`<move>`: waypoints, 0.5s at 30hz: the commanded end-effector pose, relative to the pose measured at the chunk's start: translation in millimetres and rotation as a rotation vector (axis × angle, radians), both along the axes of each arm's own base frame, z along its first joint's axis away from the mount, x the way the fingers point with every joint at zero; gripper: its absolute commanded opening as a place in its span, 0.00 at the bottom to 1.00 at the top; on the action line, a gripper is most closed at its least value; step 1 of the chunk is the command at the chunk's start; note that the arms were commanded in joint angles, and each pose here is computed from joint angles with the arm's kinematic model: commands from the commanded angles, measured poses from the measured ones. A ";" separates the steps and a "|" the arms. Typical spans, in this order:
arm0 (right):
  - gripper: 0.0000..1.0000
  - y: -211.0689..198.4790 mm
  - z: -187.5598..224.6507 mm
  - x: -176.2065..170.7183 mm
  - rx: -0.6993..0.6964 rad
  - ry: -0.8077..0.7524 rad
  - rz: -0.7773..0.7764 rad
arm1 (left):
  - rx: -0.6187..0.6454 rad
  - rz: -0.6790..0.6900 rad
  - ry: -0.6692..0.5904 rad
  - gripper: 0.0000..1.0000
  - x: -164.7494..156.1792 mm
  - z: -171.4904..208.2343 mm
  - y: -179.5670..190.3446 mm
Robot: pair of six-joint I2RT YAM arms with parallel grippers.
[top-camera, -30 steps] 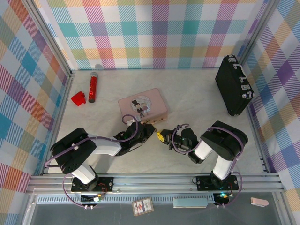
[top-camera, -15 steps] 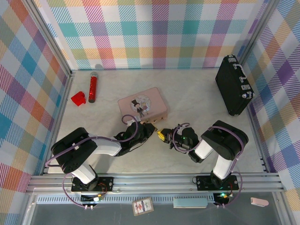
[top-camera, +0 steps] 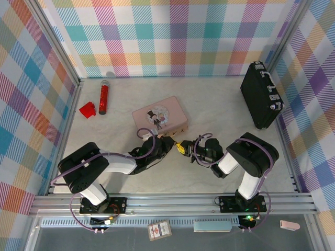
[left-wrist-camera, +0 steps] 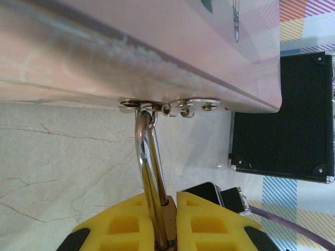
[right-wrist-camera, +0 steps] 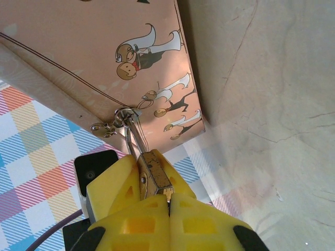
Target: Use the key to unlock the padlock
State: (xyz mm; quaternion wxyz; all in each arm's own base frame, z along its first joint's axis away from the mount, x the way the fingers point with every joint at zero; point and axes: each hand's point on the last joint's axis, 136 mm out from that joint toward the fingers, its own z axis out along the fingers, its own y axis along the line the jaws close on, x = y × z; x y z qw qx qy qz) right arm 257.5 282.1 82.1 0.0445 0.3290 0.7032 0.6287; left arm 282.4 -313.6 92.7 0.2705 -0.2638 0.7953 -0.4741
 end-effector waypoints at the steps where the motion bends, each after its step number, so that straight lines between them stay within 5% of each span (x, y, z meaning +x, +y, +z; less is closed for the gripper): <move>1: 0.00 12.2 39.6 17.8 0.072 -0.130 -0.019 | -0.347 -0.373 -0.121 0.00 -60.4 102.2 -85.8; 6: 0.00 10.4 39.6 15.5 0.063 -0.143 -0.017 | -0.322 -0.342 -0.114 0.00 -57.0 95.3 -81.2; 15: 0.33 -2.2 10.5 -2.9 -0.055 -0.118 0.014 | -0.177 -0.218 -0.050 0.00 -41.7 56.5 -47.7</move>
